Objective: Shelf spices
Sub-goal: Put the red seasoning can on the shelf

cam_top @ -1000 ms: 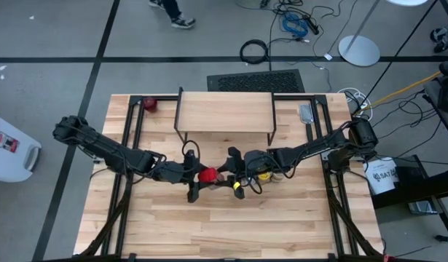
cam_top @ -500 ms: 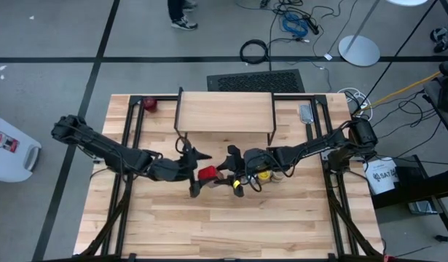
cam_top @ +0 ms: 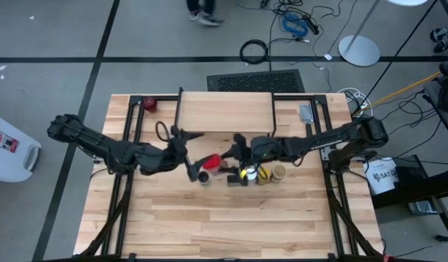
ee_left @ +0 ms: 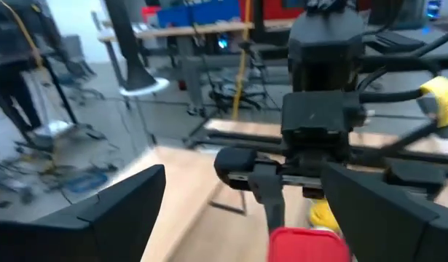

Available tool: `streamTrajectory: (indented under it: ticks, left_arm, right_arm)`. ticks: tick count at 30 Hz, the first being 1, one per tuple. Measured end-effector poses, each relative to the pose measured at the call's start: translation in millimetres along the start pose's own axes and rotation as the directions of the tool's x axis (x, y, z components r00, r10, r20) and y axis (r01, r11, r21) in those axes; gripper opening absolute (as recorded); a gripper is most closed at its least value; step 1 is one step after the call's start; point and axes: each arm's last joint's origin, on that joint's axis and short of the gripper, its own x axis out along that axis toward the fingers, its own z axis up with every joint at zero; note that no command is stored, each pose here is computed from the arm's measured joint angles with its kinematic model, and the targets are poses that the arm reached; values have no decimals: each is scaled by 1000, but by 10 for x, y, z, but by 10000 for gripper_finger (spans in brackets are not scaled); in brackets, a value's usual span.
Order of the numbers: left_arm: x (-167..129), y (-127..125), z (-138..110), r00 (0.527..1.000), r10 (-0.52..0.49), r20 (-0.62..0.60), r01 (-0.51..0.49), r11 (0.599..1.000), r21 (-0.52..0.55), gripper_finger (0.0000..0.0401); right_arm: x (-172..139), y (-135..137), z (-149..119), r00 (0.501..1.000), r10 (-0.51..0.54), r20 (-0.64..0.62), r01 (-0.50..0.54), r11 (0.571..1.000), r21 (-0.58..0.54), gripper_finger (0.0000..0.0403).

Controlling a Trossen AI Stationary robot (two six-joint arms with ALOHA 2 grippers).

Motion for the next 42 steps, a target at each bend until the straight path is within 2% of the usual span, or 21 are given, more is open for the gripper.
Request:
streamTrajectory:
  ticks: [7, 13, 21, 27, 32, 42]
  left_arm:
    - [-45, 67, 156, 995, 87, 46, -90, 995, 48, 377]
    - [-49, 78, 167, 993, 113, 44, -115, 992, 50, 377]
    - [-57, 66, 160, 993, 107, 39, -109, 993, 55, 377]
    - [-90, 26, 162, 995, 86, 42, -88, 995, 56, 377]
    - [-100, 12, 162, 996, 79, 43, -81, 995, 54, 377]
    - [-99, 11, 162, 996, 72, 43, -74, 996, 51, 377]
  right_arm:
    - [-471, -381, 265, 992, -124, 21, 125, 991, -52, 199]
    - [-914, -745, 380, 964, -266, 9, 266, 961, -72, 199]
    - [-1332, -1134, 281, 901, -428, -61, 426, 903, -51, 199]
    - [-1441, -1310, -31, 911, -400, -103, 403, 915, 3, 199]
    - [-1404, -1352, -251, 913, -387, -132, 386, 922, -30, 199]
    - [-1425, -1395, -295, 906, -402, -137, 391, 915, -96, 199]
